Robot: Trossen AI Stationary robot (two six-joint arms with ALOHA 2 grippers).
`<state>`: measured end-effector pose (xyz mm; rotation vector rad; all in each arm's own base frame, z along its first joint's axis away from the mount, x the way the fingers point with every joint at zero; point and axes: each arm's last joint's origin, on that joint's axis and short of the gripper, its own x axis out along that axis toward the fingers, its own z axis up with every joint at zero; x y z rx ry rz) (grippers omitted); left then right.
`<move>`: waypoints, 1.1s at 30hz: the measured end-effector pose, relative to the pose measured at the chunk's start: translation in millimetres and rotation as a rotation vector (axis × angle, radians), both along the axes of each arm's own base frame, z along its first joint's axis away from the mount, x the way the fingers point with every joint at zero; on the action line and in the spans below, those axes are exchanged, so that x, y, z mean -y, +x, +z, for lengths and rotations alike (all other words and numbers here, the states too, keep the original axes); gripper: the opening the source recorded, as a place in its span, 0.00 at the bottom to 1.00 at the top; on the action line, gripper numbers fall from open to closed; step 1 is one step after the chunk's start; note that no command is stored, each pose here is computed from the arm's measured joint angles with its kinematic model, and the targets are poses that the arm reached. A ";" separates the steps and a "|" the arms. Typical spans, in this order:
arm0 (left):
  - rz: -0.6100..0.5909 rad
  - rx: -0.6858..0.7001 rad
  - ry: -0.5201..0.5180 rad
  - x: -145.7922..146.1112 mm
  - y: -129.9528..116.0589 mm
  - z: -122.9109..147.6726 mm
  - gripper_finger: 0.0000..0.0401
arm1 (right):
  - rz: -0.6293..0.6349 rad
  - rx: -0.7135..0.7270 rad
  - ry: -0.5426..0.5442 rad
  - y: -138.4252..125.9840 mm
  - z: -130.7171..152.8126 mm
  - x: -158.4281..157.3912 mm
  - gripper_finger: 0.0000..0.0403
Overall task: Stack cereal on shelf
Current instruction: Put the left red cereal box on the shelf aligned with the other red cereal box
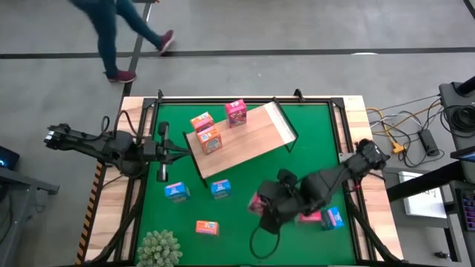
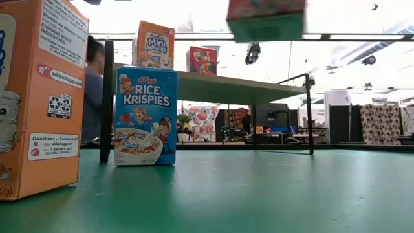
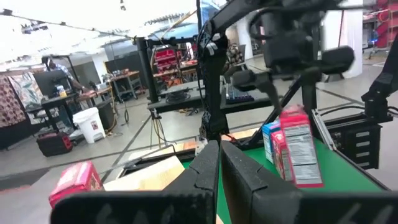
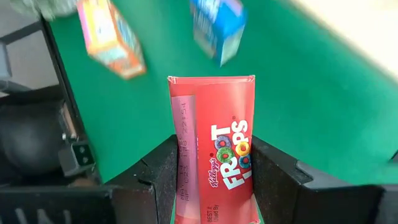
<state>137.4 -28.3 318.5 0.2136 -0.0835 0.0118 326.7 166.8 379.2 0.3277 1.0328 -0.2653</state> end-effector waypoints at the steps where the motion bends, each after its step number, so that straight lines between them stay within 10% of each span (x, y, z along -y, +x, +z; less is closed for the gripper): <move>1: 0.001 0.007 0.006 -0.1 -0.3 0.8 0.00 | 0.017 0.017 -0.011 2.3 6.3 6.5 0.40; 15: 0.011 0.030 0.095 -0.8 -2.5 8.4 0.00 | 0.249 0.094 -0.322 27.7 53.0 129.3 0.38; 33: 0.020 0.047 0.126 -1.0 -2.9 10.2 0.00 | 0.417 0.013 -0.291 41.0 32.8 217.6 0.38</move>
